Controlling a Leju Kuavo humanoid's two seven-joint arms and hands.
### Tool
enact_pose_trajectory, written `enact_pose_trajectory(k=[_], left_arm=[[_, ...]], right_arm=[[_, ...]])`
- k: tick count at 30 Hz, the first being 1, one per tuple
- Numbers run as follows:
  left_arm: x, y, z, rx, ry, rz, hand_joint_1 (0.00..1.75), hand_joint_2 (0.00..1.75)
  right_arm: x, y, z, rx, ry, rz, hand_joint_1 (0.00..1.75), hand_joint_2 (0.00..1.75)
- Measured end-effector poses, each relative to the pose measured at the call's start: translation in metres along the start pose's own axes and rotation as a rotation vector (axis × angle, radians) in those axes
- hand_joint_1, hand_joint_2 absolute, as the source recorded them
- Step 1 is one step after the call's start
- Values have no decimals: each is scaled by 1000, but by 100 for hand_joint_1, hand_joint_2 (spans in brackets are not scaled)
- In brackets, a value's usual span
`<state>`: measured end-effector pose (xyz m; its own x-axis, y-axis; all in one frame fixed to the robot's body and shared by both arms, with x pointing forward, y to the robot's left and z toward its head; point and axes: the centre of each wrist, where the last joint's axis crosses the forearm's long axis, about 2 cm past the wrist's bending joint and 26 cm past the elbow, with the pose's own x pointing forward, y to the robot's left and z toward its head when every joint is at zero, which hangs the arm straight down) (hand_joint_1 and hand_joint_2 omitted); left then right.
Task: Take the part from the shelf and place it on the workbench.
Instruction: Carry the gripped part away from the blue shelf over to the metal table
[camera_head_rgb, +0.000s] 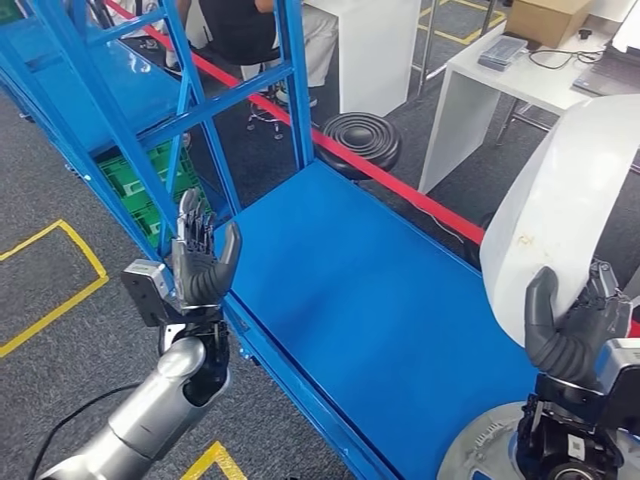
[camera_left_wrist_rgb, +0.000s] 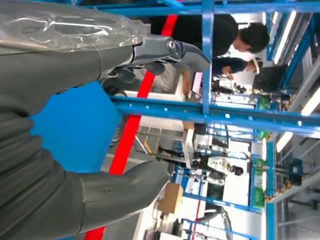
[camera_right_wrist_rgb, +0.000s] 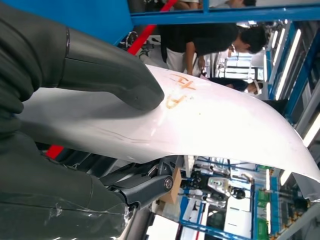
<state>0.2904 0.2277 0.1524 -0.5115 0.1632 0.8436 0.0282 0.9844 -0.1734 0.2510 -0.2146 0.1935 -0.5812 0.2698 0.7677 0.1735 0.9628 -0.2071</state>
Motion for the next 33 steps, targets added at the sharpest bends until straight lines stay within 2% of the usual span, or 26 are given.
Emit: enact_pose_trajectory(k=[33], left_arm=[[0,0,0,6,-10,-29,0,175]], right_arm=[[-2,1,1,22,-9,-9,175,175]])
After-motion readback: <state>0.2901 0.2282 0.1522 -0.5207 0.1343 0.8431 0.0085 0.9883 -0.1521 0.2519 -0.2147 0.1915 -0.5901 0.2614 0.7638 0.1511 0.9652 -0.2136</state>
